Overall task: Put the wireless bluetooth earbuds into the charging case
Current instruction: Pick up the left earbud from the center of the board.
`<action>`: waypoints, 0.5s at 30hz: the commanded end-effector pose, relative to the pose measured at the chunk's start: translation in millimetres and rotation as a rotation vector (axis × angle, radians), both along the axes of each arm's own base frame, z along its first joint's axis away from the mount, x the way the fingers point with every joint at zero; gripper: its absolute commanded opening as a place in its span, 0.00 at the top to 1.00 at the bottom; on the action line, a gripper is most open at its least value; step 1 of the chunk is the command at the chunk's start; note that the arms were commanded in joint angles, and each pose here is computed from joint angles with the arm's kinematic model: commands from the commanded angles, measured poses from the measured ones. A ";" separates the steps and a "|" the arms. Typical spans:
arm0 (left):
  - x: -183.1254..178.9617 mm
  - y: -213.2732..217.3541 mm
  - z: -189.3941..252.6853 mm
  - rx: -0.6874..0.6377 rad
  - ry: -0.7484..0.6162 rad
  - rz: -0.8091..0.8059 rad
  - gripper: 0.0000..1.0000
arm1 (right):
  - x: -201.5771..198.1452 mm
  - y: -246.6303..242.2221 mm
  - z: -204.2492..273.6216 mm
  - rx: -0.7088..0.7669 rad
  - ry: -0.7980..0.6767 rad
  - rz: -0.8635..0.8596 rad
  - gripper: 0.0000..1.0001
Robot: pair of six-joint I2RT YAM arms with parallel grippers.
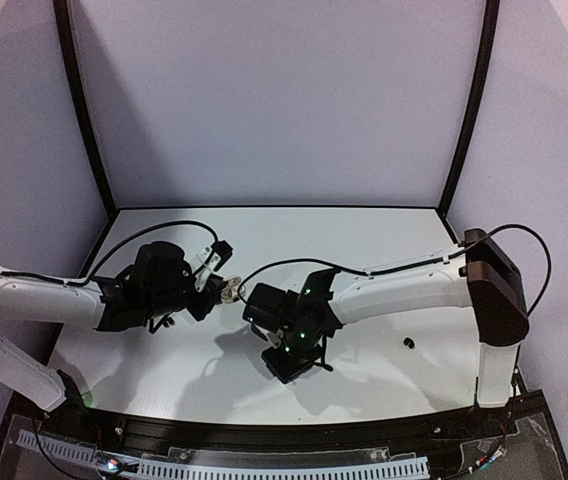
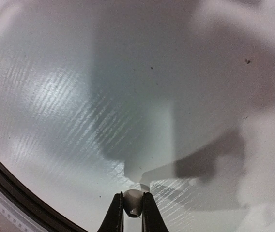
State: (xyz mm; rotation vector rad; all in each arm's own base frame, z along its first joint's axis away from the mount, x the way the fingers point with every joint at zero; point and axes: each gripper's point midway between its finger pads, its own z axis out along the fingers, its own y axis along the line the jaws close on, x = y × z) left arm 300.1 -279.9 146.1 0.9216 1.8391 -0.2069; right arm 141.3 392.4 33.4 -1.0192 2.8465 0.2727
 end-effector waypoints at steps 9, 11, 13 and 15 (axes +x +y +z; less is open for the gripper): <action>-4.4 -21.9 42.4 -0.039 0.003 -0.116 0.99 | 80.7 33.0 226.3 0.647 -0.492 0.115 1.00; -7.5 -28.1 50.4 -0.040 0.008 -0.154 0.99 | 79.8 33.7 257.8 0.751 -0.577 0.205 1.00; -9.9 -38.1 67.3 -0.049 -0.010 -0.213 0.99 | 75.1 30.3 303.3 0.897 -0.686 0.311 1.00; -13.6 -43.4 73.8 -0.036 -0.008 -0.258 0.99 | 72.3 28.3 331.6 0.995 -0.771 0.405 1.00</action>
